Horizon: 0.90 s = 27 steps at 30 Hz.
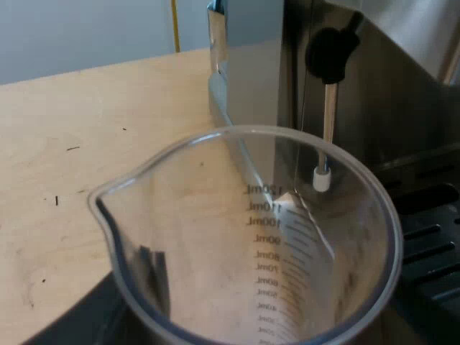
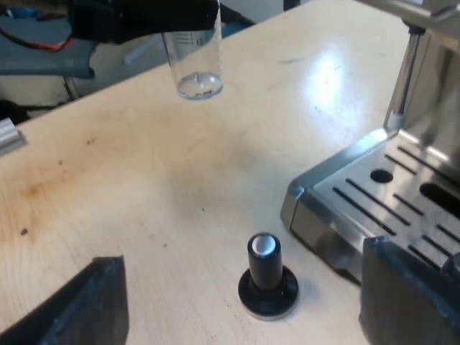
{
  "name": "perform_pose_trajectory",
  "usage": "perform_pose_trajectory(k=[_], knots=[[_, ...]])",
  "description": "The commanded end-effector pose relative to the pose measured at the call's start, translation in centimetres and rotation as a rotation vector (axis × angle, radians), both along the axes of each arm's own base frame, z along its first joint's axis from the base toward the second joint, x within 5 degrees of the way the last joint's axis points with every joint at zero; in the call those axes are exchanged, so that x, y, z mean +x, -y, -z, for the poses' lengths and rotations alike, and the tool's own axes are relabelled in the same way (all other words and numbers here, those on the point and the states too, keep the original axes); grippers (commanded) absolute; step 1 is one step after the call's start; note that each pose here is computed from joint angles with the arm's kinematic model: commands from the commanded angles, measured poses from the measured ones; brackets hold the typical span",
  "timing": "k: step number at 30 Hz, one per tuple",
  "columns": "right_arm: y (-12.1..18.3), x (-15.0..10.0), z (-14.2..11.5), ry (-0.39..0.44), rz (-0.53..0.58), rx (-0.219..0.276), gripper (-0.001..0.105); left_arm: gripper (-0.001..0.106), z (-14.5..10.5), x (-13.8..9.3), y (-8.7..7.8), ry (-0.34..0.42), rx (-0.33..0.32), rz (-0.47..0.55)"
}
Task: Pour the beans into the coffee machine
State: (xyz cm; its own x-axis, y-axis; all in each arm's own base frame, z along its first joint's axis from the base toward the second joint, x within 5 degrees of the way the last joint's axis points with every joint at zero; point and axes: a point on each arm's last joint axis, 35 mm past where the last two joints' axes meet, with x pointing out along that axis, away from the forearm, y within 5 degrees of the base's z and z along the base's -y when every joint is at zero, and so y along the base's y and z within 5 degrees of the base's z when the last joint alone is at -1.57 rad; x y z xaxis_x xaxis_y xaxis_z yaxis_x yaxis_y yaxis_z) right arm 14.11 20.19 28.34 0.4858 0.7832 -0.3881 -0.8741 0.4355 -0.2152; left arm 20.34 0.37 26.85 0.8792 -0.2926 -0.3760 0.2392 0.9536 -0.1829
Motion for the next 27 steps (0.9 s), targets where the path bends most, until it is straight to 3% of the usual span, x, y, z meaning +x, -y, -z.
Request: perform_pose_trajectory(k=[1,10,11,12,17,27], knots=[[-0.6,0.4,-0.1,0.012,0.000,0.008,0.068,0.028,-0.2,0.0,0.0,0.058,-0.005,0.004],[-1.7,1.2,1.2,0.001,0.000,-0.008,0.068,0.028,0.7,-0.1,-0.1,0.088,0.005,-0.028],[-1.7,1.2,1.2,0.003,0.000,-0.005,0.068,0.028,0.8,-0.1,-0.1,0.091,0.003,-0.035],[-2.3,1.6,1.5,-0.010,0.013,0.032,0.068,0.028,1.1,0.0,-0.1,0.102,-0.028,-0.057],[-2.8,2.1,1.9,-0.015,0.051,0.049,0.068,0.028,2.2,0.8,-0.2,0.137,-0.067,-0.071],[-3.5,2.7,3.1,-0.008,0.079,0.040,0.068,0.028,4.5,2.6,-0.4,0.080,-0.064,-0.076]])
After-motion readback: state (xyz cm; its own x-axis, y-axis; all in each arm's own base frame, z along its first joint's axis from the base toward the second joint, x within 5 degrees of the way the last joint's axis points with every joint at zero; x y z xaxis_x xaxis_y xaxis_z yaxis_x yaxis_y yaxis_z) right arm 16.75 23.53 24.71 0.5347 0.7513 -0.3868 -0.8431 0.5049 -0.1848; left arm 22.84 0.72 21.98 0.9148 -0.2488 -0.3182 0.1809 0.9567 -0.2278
